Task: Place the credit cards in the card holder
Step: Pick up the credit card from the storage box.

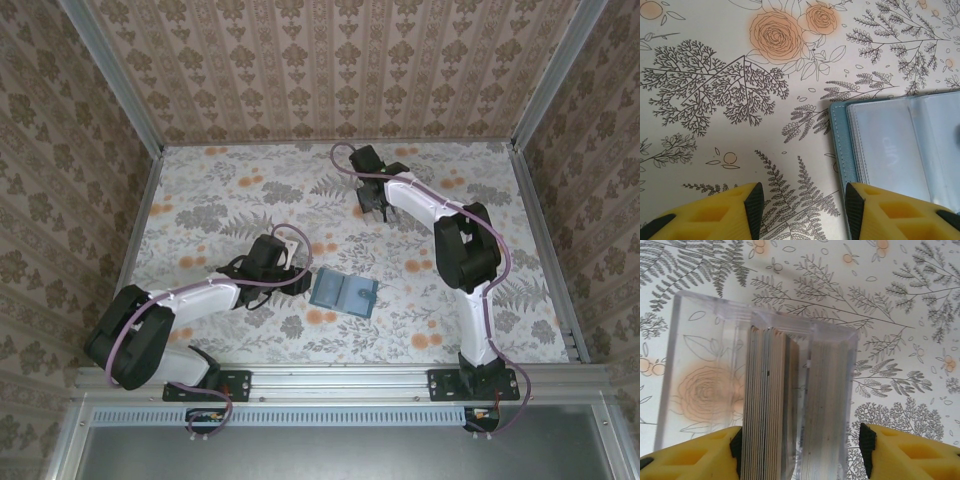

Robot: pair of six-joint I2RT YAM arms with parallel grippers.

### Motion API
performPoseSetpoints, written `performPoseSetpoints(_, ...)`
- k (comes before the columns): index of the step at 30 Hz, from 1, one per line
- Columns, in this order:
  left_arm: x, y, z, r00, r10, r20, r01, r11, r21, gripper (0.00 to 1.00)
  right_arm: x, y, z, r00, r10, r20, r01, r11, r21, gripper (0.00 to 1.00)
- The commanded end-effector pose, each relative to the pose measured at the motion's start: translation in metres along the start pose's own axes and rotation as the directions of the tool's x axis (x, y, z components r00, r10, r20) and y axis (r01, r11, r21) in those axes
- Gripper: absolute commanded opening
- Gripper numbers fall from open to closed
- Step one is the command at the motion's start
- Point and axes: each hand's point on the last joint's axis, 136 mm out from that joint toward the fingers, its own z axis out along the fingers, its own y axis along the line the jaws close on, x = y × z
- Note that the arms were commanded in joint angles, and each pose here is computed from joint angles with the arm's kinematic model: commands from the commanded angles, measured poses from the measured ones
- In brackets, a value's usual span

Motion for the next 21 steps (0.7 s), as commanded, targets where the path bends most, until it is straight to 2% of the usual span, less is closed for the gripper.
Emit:
performPoseSetpoints(1,0.001,-0.006,0.001,1.000,-0.009,0.001,0.009,1.000,0.029,0.51,0.000,-0.019,-0.002,1.000,-0.006,-0.008,0.007,0.996,0.090,0.63)
performPoseSetpoints(6,0.002,-0.007,0.003,1.000,-0.009,-0.013,0.010,0.999,0.033,0.50,-0.007,-0.029,-0.013,1.000,-0.005,0.028,0.001,0.993,0.119,0.62)
performPoseSetpoints(21,0.003,-0.006,0.005,1.000,-0.011,-0.010,0.011,1.000,0.025,0.51,-0.005,-0.041,-0.016,0.999,-0.035,0.023,0.031,0.985,0.172,0.57)
